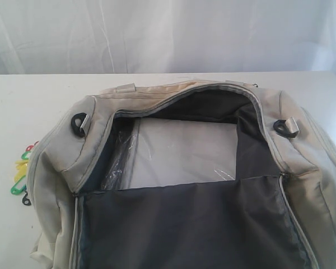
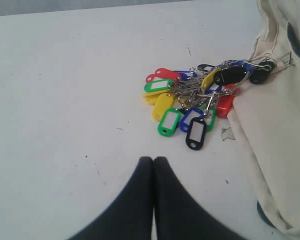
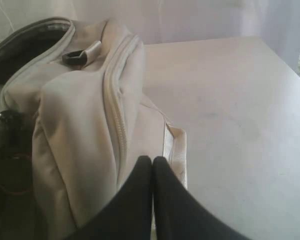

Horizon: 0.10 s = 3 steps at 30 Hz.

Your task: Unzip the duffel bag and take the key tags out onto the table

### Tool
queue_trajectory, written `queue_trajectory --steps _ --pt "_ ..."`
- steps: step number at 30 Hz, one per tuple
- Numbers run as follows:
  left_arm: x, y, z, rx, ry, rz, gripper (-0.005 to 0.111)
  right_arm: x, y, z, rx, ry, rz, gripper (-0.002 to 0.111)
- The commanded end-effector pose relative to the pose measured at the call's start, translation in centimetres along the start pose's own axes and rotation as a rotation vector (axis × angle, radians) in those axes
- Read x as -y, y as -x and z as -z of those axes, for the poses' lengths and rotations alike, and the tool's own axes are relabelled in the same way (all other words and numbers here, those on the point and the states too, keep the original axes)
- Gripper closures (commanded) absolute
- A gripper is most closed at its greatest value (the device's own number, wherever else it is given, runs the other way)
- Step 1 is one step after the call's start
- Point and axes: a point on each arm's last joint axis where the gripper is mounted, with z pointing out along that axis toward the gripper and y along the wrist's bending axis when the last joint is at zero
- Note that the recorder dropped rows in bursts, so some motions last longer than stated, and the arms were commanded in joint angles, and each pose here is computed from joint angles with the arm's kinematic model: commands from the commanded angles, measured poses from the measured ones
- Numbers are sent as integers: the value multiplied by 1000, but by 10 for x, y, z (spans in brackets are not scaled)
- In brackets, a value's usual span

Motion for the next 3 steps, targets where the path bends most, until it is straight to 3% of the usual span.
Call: queue_trajectory --steps 1,3 --pt "0 -1 0 6 -7 10 107 0 0 0 13 1 4 108" --pt "0 -1 0 6 -7 10 107 0 0 0 13 1 4 108"
